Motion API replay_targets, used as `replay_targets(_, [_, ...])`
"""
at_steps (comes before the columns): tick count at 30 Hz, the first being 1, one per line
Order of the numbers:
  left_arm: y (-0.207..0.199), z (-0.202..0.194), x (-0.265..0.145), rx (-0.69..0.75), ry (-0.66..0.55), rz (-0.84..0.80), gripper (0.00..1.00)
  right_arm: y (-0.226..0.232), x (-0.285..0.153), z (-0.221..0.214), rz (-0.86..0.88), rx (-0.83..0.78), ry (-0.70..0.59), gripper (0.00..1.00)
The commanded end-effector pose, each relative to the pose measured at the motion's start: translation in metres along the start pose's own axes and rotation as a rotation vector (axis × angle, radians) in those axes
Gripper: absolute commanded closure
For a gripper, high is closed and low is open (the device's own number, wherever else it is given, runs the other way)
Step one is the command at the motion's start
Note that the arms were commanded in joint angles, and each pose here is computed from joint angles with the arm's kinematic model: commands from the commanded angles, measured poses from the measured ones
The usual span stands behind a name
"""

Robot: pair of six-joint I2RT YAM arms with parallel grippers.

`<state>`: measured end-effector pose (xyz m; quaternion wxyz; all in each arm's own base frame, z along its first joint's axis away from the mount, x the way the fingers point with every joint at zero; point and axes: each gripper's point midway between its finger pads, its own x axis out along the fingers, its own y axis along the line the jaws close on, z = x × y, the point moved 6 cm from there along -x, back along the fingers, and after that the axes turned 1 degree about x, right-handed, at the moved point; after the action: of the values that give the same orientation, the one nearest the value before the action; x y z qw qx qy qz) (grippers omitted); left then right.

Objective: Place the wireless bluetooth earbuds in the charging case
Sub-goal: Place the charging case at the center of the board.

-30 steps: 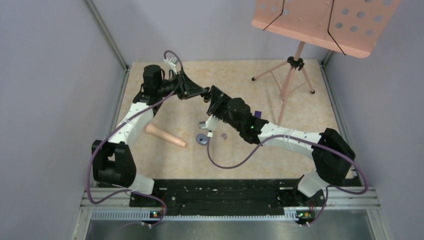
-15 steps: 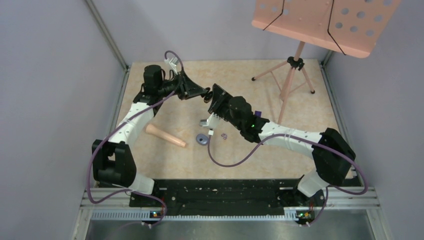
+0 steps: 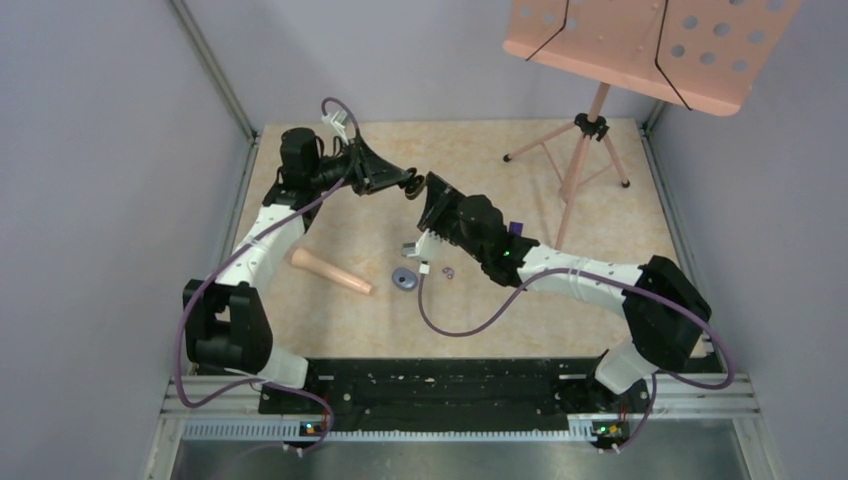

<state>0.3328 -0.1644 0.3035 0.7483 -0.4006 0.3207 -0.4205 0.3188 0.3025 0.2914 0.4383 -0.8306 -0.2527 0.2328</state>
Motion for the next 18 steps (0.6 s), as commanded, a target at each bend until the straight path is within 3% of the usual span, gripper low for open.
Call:
replay_targets(1, [-0.002, 0.006, 0.000, 0.031, -0.026, -0.026, 1.00, -0.015, 0.002, -0.010, -0.054, -0.003, 0.035, 1.00])
replay_targets(7, [0.003, 0.005, 0.001, 0.021, -0.020, -0.006, 1.00, -0.036, 0.013, -0.034, -0.108, 0.025, 0.104, 1.00])
replay_targets(18, [0.003, 0.006, 0.001, 0.022, -0.020, 0.008, 1.00, -0.044, -0.003, -0.031, -0.161, 0.029, 0.058, 1.00])
